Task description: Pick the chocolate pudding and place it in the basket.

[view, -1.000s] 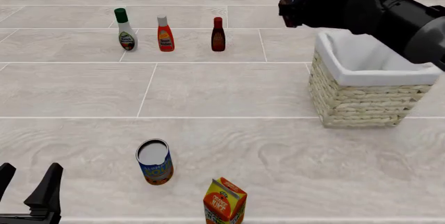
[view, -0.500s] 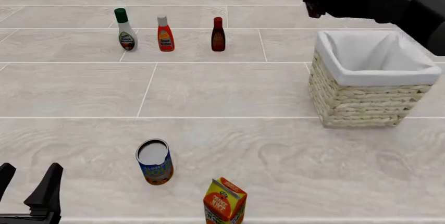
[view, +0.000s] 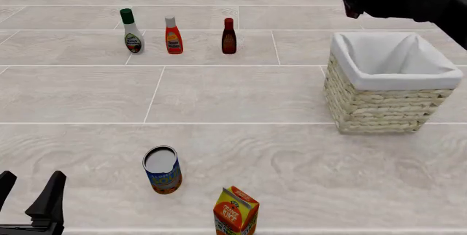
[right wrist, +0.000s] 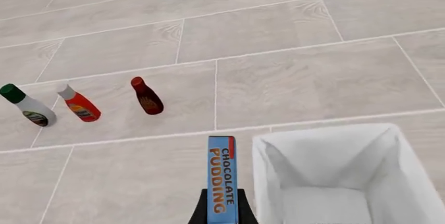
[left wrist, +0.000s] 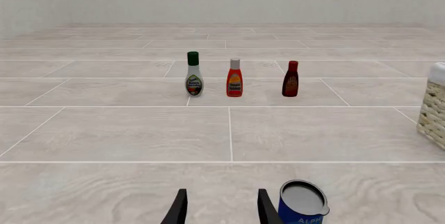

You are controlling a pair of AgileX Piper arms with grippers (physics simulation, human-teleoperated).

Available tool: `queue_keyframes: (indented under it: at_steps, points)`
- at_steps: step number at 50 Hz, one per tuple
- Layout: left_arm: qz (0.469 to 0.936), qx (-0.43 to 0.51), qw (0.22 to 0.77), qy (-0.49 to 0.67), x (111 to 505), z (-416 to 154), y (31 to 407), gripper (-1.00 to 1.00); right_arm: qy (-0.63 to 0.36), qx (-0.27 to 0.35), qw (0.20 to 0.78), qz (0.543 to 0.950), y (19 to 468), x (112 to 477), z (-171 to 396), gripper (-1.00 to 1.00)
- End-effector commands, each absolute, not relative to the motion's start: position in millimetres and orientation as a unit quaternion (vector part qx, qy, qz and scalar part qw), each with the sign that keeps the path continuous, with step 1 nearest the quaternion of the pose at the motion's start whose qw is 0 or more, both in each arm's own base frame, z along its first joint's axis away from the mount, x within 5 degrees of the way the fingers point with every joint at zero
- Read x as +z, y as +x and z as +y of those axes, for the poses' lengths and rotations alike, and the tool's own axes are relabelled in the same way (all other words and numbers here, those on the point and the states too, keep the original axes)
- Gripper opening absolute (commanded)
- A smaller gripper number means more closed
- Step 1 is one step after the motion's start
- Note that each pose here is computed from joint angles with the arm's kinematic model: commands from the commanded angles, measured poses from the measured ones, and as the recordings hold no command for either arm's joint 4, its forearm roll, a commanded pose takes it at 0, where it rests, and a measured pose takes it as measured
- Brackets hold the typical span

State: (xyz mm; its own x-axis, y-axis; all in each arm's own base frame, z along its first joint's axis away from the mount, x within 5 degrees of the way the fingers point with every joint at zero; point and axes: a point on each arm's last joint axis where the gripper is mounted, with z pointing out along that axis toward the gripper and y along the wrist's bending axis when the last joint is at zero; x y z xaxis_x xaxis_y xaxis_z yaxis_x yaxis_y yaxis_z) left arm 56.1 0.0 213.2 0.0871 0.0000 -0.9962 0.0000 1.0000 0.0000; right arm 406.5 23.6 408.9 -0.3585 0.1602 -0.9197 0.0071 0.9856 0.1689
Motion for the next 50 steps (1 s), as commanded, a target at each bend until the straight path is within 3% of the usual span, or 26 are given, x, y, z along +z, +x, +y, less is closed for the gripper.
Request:
queue_keyframes:
  at_steps: [1,50]
  points:
    - [0.676,0.0,0.737,0.0,213.2,0.0,56.1,1.0,0.074,0.052,0.566,0.819,409.3,411.0,0.8,-1.0]
    - [0.676,0.0,0.737,0.0,213.2,0.0,56.1,1.0,0.135,-0.01,0.551,0.823,414.2,395.4,-76.2,-1.0]
